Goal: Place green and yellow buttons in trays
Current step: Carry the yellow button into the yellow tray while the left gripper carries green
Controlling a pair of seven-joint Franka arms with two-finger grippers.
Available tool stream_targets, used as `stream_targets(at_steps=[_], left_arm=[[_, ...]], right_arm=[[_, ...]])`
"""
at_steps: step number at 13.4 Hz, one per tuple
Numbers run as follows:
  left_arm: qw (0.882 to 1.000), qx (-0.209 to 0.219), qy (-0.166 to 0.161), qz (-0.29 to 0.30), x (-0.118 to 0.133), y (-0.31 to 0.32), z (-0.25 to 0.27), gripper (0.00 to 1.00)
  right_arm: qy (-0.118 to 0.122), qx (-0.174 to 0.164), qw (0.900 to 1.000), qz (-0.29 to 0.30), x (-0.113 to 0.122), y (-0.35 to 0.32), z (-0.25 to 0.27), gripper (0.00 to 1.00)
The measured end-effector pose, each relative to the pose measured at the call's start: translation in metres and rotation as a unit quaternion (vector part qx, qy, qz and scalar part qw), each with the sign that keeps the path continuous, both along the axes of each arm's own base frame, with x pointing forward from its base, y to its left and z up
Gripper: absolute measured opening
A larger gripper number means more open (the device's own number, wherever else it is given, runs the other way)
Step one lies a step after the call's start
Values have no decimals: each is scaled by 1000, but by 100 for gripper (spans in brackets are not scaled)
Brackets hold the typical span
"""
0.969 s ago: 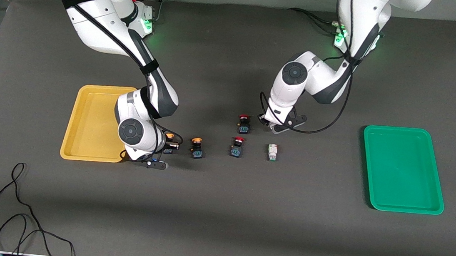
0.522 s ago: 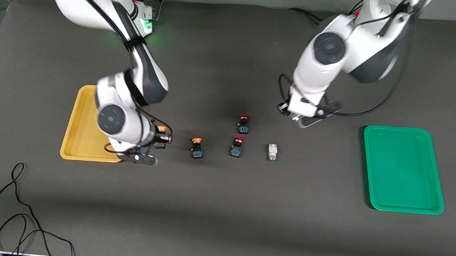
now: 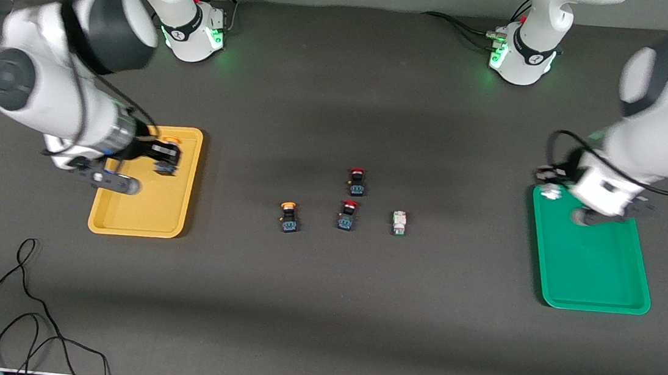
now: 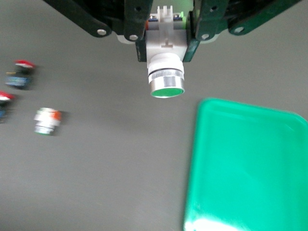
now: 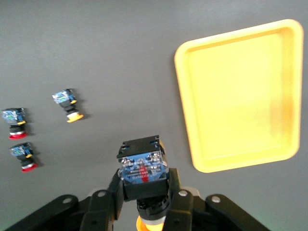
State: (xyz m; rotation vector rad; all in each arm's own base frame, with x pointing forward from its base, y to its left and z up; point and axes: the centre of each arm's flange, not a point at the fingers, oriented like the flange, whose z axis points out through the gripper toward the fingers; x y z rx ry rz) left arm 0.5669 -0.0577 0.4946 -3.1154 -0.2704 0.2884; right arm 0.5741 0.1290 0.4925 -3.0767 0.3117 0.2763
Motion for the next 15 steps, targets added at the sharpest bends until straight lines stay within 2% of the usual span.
stream_targets(at_steps=[2, 4, 6, 9, 11, 13, 15], left_arm=[[999, 7, -5, -43, 10, 57, -9, 33], [998, 15, -11, -59, 23, 92, -32, 33], [996, 36, -21, -76, 42, 102, -75, 33], [995, 37, -41, -86, 61, 110, -162, 33], [995, 29, -52, -76, 60, 126, -221, 33], [997, 21, -42, -65, 52, 142, -269, 33], [998, 16, -28, -62, 47, 144, -290, 33]], right_arm=[[6, 4, 1000, 14, 3, -43, -6, 40], [14, 7, 1000, 26, 4, -79, -24, 40], [8, 7, 999, 34, 3, -100, -51, 40], [-3, 3, 999, 40, -5, -106, -107, 40], [-11, -5, 999, 43, -11, -107, -145, 40], [-15, -15, 999, 45, -15, -110, -182, 40], [-18, -26, 998, 46, -20, -112, -216, 40]])
